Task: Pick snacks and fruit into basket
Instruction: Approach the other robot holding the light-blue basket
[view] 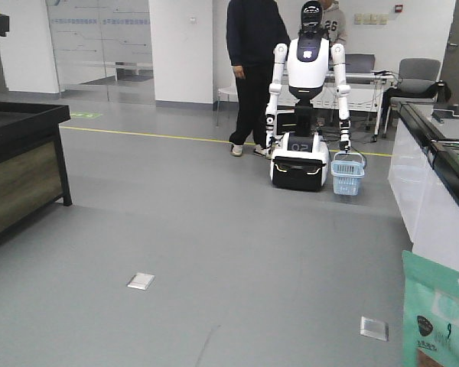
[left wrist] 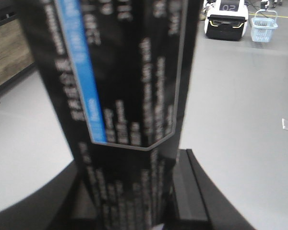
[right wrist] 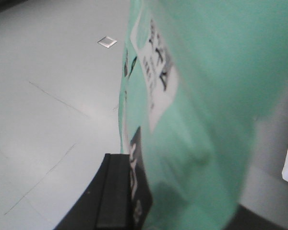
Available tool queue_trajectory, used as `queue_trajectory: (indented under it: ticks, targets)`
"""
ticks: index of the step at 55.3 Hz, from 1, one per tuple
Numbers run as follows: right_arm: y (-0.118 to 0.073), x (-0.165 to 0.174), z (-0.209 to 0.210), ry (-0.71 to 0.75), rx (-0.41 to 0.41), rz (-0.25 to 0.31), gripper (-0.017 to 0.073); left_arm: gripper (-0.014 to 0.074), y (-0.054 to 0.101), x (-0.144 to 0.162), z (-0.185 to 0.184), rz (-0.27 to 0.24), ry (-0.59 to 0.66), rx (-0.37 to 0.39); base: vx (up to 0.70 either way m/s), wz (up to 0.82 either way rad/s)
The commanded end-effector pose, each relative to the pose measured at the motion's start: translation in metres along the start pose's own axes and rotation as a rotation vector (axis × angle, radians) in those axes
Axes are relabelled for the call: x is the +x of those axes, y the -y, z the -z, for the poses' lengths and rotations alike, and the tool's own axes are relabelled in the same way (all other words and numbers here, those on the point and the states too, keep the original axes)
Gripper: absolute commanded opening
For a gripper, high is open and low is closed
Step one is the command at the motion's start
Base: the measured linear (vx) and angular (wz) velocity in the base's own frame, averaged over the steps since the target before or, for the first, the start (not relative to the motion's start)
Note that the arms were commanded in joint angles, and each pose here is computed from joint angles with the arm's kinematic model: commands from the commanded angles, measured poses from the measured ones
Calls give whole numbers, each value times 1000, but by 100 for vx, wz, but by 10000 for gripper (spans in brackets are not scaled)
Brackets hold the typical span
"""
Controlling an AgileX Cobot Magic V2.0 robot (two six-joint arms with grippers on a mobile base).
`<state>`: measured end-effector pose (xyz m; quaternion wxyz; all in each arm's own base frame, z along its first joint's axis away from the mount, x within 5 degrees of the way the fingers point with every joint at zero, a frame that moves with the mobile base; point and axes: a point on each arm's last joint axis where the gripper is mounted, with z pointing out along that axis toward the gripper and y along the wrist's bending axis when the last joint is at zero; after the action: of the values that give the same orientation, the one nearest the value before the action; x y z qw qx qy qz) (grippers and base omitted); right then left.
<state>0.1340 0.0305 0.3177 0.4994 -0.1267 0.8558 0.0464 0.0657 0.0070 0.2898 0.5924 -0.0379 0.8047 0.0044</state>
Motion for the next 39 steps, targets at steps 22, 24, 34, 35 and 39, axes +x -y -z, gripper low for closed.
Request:
queue_trajectory:
  ticks: [22,24,34,35,39]
  targets:
    - [2,-17,7,121,16,8,-8,1,3,-19,5,-5,120,28,46,-18]
    - [2,-17,7,120,16,8,-8,1,3,-19,5,-5,119,28,49,-17]
    - [2,-17,7,120,16,8,-8,1,3,-19,5,-5,120,28,51,-17]
    - [2,-17,7,120,16,8,-8,1,3,-19,5,-5,120,28,53,-18]
    - [2,-17,7,120,16,8,-8,1,3,-19,5,-5,120,28,53,-18]
